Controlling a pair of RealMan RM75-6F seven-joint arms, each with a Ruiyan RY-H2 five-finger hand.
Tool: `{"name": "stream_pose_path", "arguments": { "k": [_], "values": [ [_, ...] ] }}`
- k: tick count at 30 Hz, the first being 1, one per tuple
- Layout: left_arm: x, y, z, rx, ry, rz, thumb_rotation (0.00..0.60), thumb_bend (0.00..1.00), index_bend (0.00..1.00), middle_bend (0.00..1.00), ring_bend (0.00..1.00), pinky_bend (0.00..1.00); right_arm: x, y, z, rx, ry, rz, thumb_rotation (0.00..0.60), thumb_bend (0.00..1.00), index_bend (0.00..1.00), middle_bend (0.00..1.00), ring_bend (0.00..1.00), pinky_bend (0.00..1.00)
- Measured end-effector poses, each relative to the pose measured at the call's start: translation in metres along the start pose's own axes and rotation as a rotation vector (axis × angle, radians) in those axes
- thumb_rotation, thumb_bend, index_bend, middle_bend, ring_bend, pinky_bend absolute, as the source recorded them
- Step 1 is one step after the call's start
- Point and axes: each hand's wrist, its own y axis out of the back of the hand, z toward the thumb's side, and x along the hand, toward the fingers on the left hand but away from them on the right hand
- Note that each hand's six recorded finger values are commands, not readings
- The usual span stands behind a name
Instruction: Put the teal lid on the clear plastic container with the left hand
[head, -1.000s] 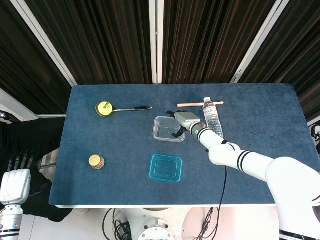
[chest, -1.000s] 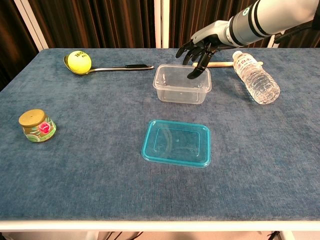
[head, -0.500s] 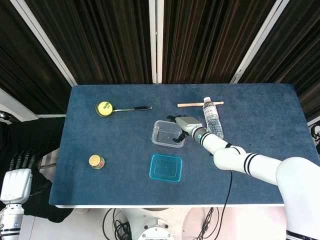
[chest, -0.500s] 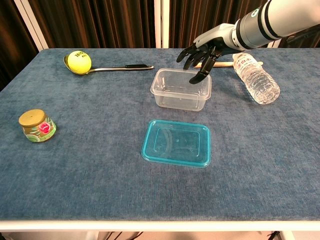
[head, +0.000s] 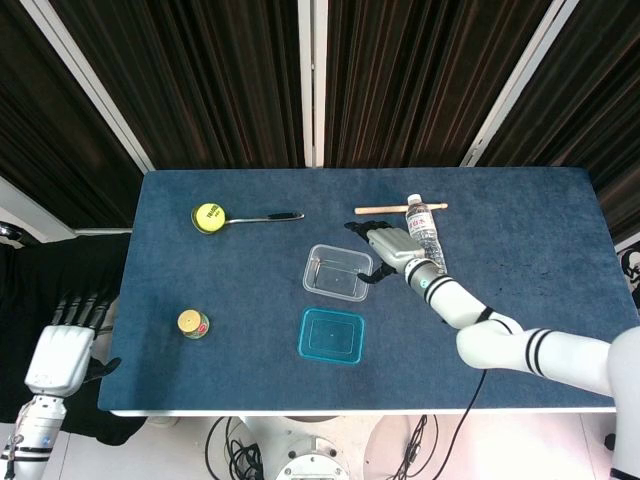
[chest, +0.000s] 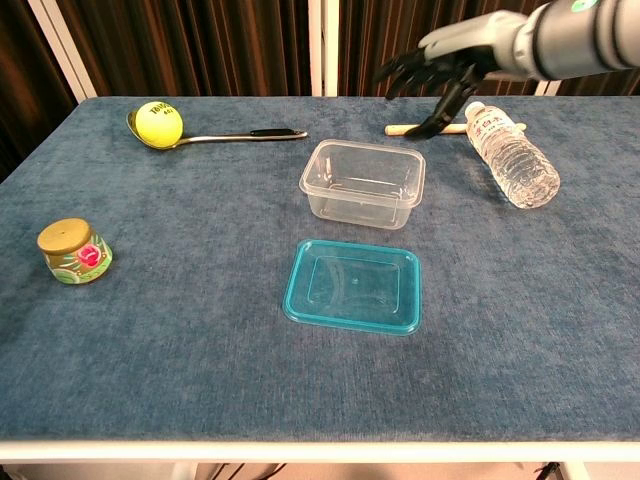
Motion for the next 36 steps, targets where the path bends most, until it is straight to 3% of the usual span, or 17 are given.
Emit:
{"name": "stream_pose_path", "arguments": {
  "k": [4,8,13,15,23,36],
  "values": [
    [0.018,0.005,0.043,0.002,-0.172,-0.031,0.600,0.00,0.11,0.04,0.00,0.00,0.046,0.015,-0.015,0.043,0.045,-0.142,0.600,0.22,0.00,0.09,0.00,0.00],
    [0.030,0.003,0.090,-0.004,-0.336,-0.096,0.600,0.00,0.11,0.04,0.00,0.00,0.109,0.022,-0.044,0.071,0.040,-0.279,0.600,0.21,0.00,0.09,0.00,0.00],
    [0.048,-0.005,0.154,0.021,-0.527,-0.173,0.600,0.00,0.11,0.10,0.00,0.00,0.176,0.014,-0.074,0.087,0.012,-0.370,0.600,0.18,0.00,0.09,0.00,0.00],
    [0.056,-0.010,0.172,0.023,-0.556,-0.194,0.600,0.00,0.11,0.12,0.00,0.00,0.198,0.009,-0.083,0.087,0.005,-0.392,0.600,0.17,0.00,0.09,0.00,0.00],
    [0.092,-0.040,0.228,0.006,-0.574,-0.310,0.600,0.00,0.11,0.12,0.00,0.02,0.248,0.002,-0.103,0.065,0.001,-0.478,0.600,0.17,0.00,0.09,0.00,0.00],
    [0.126,-0.082,0.285,0.126,-0.448,-0.482,0.600,0.00,0.05,0.02,0.00,0.00,0.267,-0.003,-0.116,0.062,-0.012,-0.524,0.600,0.17,0.00,0.09,0.00,0.00]
  ]
}}
